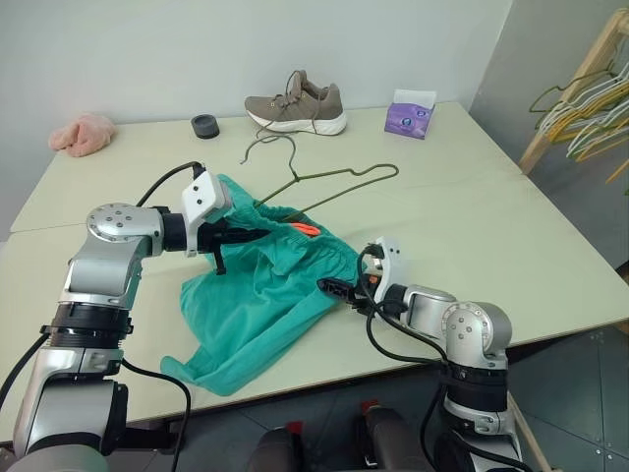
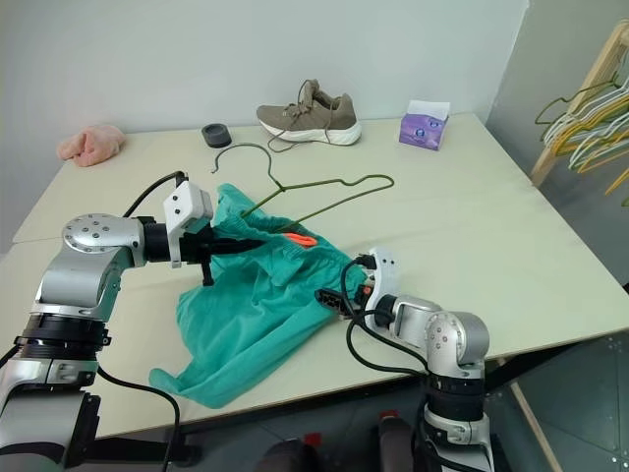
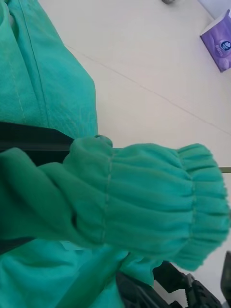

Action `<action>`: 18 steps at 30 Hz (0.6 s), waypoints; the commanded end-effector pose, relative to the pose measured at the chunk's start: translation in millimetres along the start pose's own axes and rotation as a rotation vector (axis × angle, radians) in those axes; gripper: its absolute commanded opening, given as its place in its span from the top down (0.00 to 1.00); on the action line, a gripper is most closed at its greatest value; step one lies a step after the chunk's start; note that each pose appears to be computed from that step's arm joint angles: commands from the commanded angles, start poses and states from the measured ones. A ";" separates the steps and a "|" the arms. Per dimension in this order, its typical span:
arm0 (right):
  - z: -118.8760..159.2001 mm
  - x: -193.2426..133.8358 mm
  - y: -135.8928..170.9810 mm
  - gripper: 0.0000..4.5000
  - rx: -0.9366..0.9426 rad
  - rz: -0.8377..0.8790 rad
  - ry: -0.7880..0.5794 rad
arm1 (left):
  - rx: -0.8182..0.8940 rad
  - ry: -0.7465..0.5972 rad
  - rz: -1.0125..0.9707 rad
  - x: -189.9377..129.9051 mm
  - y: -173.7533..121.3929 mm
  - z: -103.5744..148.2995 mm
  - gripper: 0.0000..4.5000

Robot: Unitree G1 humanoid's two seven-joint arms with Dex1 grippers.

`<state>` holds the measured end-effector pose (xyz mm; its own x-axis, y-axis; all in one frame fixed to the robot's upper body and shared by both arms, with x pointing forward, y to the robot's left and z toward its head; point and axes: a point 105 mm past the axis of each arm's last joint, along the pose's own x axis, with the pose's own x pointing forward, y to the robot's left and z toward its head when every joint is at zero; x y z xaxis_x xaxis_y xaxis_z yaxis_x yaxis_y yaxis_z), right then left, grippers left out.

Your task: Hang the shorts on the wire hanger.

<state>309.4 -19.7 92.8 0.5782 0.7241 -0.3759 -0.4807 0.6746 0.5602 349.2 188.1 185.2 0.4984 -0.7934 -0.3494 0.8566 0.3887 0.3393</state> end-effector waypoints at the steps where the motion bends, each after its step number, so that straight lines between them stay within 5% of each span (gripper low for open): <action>1: 15.9 -0.3 2.7 0.27 -0.175 -0.033 -0.064 | 0.037 -0.040 0.028 -7.3 2.7 14.2 1.00; 10: 54.1 -19.8 -36.9 0.97 -0.622 -0.259 -0.234 | -0.082 -0.113 0.076 -22.9 3.6 22.0 1.00; 18: 84.5 -63.8 -75.8 0.99 -0.808 -0.355 -0.280 | -0.198 -0.034 -0.114 -48.1 -33.1 17.1 1.00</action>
<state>356.4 -99.5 126.2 0.8150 0.5417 -0.2055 -0.5781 0.7841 -0.2259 302.7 196.9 185.2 0.3887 -0.8470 -0.3626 0.9192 0.3837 0.0889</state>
